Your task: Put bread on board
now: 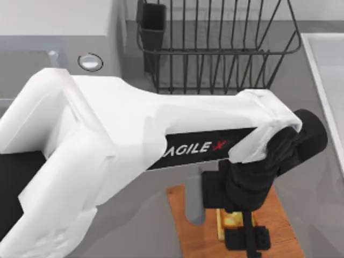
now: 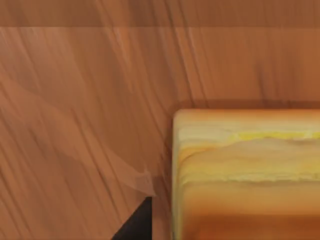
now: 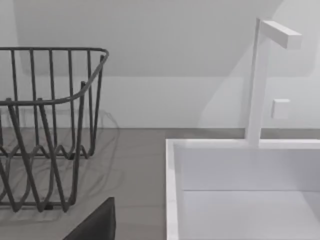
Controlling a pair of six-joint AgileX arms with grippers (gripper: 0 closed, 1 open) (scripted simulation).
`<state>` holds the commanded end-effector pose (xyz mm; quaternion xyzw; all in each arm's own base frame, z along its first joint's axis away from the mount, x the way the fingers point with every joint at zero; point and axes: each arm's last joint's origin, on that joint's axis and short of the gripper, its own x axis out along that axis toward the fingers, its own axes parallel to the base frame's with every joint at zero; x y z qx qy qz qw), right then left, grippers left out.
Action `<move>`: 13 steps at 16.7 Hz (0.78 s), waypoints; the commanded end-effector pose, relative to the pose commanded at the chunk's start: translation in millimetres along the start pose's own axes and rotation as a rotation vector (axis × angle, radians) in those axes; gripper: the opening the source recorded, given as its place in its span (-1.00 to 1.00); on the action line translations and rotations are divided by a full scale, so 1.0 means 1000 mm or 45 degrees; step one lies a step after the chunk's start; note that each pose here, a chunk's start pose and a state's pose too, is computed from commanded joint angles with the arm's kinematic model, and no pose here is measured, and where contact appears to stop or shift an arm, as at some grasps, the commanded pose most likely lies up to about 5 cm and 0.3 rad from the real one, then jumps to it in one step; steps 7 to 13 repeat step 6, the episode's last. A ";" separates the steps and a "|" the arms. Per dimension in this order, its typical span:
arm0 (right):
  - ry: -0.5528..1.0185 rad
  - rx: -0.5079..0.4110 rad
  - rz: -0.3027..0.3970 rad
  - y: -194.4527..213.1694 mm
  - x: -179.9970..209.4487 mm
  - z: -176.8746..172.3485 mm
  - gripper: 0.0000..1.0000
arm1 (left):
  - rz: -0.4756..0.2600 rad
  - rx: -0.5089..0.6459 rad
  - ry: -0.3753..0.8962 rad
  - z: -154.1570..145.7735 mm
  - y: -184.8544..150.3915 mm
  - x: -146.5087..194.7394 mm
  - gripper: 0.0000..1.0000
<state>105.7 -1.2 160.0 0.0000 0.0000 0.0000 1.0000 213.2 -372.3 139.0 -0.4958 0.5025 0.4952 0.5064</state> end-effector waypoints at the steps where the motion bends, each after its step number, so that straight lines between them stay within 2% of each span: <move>1: 0.000 0.000 0.000 0.000 0.000 0.000 1.00 | 0.000 0.000 0.000 0.000 0.000 0.000 1.00; 13: 0.000 0.000 0.000 0.000 0.000 0.000 1.00 | 0.000 0.000 0.000 0.000 0.000 0.000 1.00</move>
